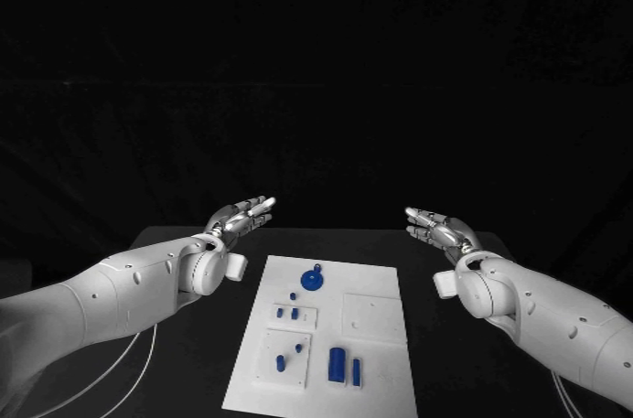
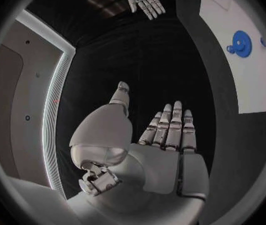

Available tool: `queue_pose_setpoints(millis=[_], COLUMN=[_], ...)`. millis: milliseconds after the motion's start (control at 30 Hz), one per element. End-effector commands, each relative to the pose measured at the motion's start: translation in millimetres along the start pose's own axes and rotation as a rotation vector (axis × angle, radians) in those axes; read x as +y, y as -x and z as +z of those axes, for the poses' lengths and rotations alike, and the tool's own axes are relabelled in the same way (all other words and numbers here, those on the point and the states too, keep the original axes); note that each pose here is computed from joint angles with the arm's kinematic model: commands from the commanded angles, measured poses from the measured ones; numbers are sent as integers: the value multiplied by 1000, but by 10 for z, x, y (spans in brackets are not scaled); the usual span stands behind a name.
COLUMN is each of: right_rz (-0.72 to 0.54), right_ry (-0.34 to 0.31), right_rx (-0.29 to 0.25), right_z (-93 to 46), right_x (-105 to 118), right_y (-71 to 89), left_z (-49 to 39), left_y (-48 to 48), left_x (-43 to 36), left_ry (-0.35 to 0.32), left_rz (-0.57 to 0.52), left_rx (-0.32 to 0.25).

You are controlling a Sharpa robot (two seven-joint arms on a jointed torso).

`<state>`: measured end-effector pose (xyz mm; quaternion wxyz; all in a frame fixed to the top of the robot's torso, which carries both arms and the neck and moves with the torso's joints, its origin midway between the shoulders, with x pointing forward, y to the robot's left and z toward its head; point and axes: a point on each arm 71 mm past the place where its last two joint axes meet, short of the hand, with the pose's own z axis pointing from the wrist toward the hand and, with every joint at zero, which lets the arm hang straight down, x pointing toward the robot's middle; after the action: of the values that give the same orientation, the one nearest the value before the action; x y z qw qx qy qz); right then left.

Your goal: Assemble the parts on the task board

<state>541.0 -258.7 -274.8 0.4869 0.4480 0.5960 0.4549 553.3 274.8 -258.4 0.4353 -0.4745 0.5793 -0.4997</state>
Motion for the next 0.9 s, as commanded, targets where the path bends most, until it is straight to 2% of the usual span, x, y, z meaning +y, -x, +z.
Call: queue_pose_setpoints(millis=[33,100,267,367,400,533,700,900], right_rz=[32,47,101,133,147,171,186,189], right_ry=[40,59,109,124,126,121,108,104], right_rx=[-21,-26,-44,-58,-65,-81,-95,-98], right_z=[-20,-50,-207,-342,-412,-578,-729,-770], right_x=[117,178,362,446,475,521,542,546], right_y=[-54,-103,-289,-406,-457,-562,-640,-659], left_z=[-37,-75,-239,-364,-431,-591,-743,-801], left_y=[-92,-157,-399,-552,-626,-784,-912,-957], left_x=[-9,-9,-33,-72,-97,-168,-244,-275], left_ry=[-17,-23,-48,-65,-74,-94,-113,-119], left_rz=[1,-3,-20,-29,-34,-42,-47,-49], left_rx=[-20,-28,-62,-84,-95,-121,-143,-152])
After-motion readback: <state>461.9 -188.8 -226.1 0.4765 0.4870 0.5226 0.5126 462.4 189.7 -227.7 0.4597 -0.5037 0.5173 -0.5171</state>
